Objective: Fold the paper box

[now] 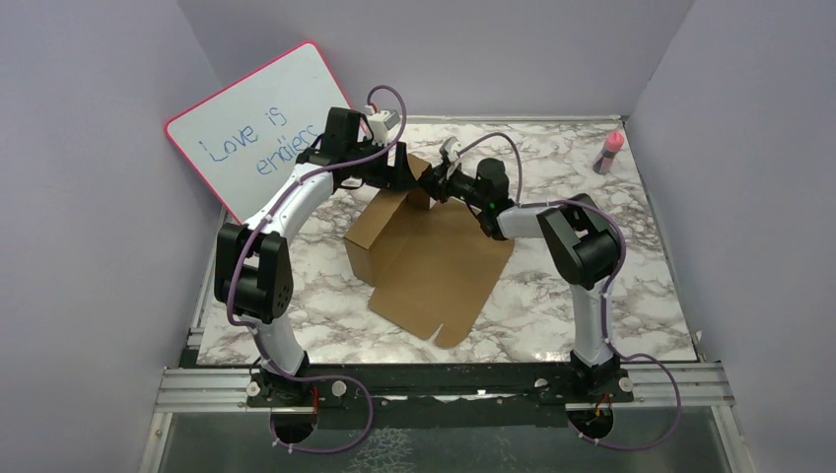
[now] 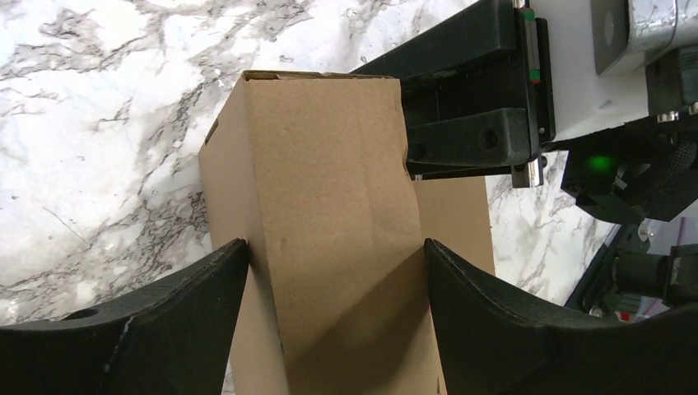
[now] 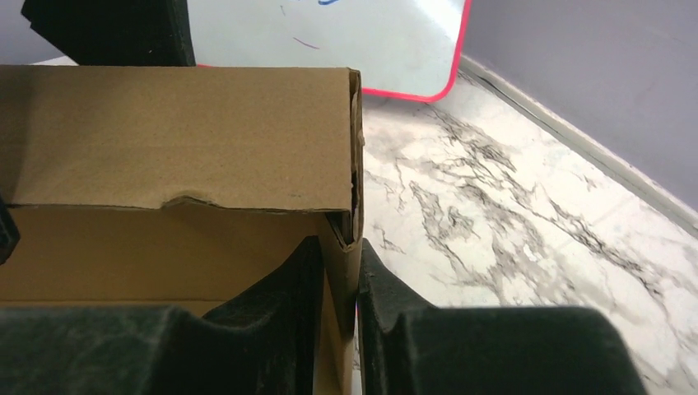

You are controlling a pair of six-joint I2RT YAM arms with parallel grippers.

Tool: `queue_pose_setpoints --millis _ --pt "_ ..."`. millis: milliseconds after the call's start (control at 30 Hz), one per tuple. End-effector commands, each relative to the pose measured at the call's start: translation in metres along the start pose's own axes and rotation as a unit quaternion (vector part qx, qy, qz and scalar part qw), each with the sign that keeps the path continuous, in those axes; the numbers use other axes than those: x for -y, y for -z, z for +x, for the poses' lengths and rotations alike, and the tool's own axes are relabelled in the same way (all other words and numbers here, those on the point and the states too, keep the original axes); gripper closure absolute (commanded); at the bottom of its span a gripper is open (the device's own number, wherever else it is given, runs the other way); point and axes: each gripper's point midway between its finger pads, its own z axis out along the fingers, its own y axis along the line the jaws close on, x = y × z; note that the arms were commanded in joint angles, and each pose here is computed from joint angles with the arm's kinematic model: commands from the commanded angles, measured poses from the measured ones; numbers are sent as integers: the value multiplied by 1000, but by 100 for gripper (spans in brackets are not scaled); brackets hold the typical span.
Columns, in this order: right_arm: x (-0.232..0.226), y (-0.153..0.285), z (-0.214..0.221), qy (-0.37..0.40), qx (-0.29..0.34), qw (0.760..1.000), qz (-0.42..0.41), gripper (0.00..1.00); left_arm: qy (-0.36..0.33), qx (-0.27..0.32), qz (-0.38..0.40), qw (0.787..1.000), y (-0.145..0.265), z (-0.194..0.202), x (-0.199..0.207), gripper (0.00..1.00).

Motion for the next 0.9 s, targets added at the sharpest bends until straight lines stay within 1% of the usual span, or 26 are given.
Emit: queue_pose_setpoints --millis 0,133,200,300,400,633,867 --pt "2 5 -4 -1 -14 999 47 78 1 25 65 998 5 -14 33 23" --pt "0 14 -4 2 -29 996 81 78 10 30 91 995 4 -12 44 23" --pt "1 18 -1 4 -39 995 94 76 14 35 101 994 5 -12 49 23" --pt "1 23 6 5 -49 994 101 73 19 39 104 994 4 -9 51 23" --pt "0 27 14 3 -57 993 105 73 28 37 99 994 2 -5 48 23" --pt "2 36 25 -6 -53 990 129 73 37 32 100 994 -1 0 48 23" --pt "16 45 23 -33 -37 982 185 79 41 24 108 993 -4 6 54 23"
